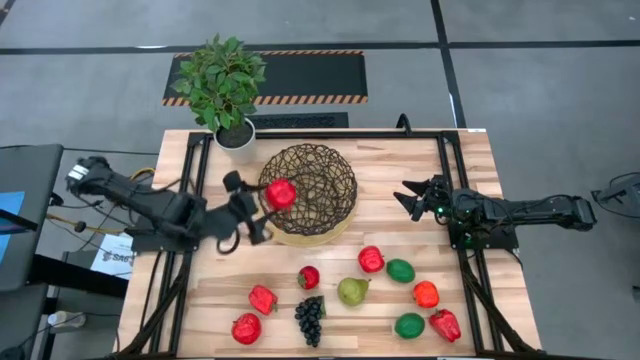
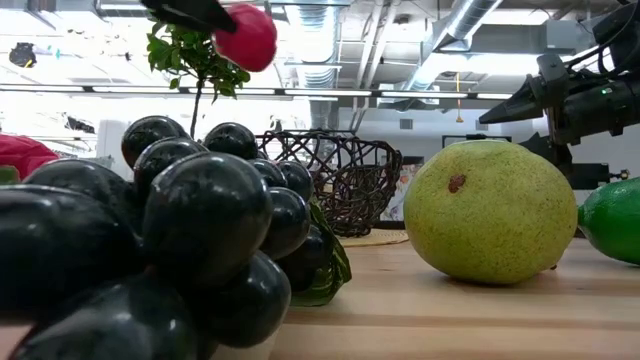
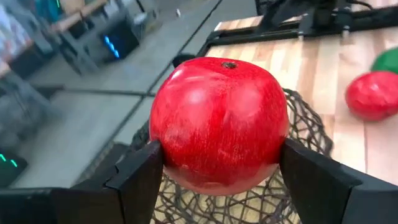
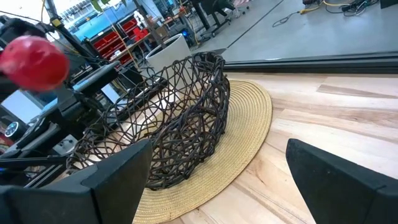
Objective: Build produce basket
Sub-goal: Put the toe left red apple into the basket
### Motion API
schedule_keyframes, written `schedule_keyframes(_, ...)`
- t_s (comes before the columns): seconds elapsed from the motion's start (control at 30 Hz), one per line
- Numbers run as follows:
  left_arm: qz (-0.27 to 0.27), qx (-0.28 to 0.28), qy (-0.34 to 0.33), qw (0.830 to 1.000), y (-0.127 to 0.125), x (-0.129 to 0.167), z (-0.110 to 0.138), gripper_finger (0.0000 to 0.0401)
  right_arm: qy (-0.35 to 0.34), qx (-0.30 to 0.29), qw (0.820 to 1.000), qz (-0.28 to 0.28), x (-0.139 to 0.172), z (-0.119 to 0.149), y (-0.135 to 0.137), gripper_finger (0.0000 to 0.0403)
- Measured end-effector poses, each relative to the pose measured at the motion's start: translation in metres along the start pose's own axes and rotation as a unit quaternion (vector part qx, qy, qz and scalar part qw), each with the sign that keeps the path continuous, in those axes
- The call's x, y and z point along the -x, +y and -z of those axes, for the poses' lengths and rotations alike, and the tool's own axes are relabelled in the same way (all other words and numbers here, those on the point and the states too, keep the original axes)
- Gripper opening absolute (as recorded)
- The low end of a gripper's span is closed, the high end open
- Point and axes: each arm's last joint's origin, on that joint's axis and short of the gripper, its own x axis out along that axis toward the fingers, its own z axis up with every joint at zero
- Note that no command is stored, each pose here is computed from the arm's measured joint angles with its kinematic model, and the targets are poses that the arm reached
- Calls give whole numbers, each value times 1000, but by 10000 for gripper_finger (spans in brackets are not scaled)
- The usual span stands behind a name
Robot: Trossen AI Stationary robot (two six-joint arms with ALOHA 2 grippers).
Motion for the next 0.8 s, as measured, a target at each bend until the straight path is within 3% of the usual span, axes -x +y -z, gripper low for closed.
schedule_keyframes(0.37,36,95,65,993,58,-35,-19,279,0,0,1000,0,0,0,0,391)
schedule_keyframes(0.57,29,68,144,987,71,-63,-22,280,0,0,1000,0,0,0,0,391)
schedule_keyframes(0.8,51,28,220,974,68,-116,-21,280,0,-3,1000,0,0,0,0,391)
